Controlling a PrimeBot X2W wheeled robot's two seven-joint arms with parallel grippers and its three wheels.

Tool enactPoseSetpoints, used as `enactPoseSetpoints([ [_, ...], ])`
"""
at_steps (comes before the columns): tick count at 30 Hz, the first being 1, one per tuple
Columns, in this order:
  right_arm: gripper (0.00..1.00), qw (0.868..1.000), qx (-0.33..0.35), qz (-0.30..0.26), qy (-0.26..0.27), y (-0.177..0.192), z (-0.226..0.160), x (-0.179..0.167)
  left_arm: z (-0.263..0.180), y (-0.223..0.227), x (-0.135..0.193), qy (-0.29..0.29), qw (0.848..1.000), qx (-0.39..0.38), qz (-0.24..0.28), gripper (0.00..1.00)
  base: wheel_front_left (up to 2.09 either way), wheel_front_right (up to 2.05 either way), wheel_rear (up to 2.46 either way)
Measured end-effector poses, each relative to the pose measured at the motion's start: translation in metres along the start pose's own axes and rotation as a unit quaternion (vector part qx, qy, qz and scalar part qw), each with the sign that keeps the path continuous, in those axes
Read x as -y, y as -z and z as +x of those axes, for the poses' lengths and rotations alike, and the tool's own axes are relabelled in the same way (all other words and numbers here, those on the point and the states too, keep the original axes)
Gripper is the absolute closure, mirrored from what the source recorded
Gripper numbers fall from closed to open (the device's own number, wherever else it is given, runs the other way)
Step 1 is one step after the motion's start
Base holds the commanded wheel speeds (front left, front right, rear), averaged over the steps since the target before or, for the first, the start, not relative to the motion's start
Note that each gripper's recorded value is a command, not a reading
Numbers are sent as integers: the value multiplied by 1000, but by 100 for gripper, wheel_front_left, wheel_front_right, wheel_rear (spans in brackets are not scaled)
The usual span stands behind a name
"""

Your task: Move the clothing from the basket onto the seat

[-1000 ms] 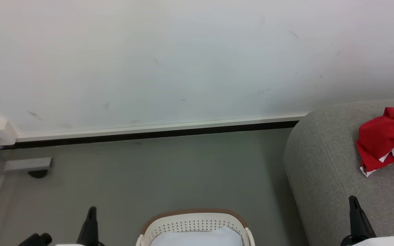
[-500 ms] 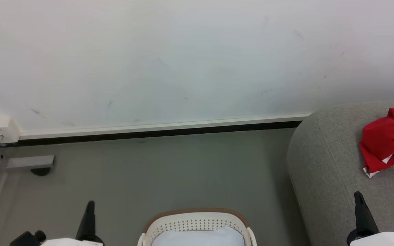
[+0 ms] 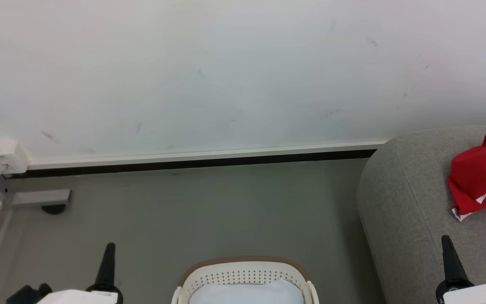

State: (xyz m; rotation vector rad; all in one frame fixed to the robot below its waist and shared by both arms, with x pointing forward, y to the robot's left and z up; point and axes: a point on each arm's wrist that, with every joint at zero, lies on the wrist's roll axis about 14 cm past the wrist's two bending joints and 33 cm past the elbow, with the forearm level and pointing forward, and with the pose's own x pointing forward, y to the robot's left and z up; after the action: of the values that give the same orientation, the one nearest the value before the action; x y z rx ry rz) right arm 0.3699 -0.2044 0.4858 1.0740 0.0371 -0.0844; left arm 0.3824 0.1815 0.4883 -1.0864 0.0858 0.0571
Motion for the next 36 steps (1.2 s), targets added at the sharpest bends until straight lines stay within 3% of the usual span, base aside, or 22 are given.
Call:
enactPoseSetpoints([
  [36,100,986,-7,162,-23,-5,12,-14,4,-17,11,25,987,4,-160,100,0,0,0],
])
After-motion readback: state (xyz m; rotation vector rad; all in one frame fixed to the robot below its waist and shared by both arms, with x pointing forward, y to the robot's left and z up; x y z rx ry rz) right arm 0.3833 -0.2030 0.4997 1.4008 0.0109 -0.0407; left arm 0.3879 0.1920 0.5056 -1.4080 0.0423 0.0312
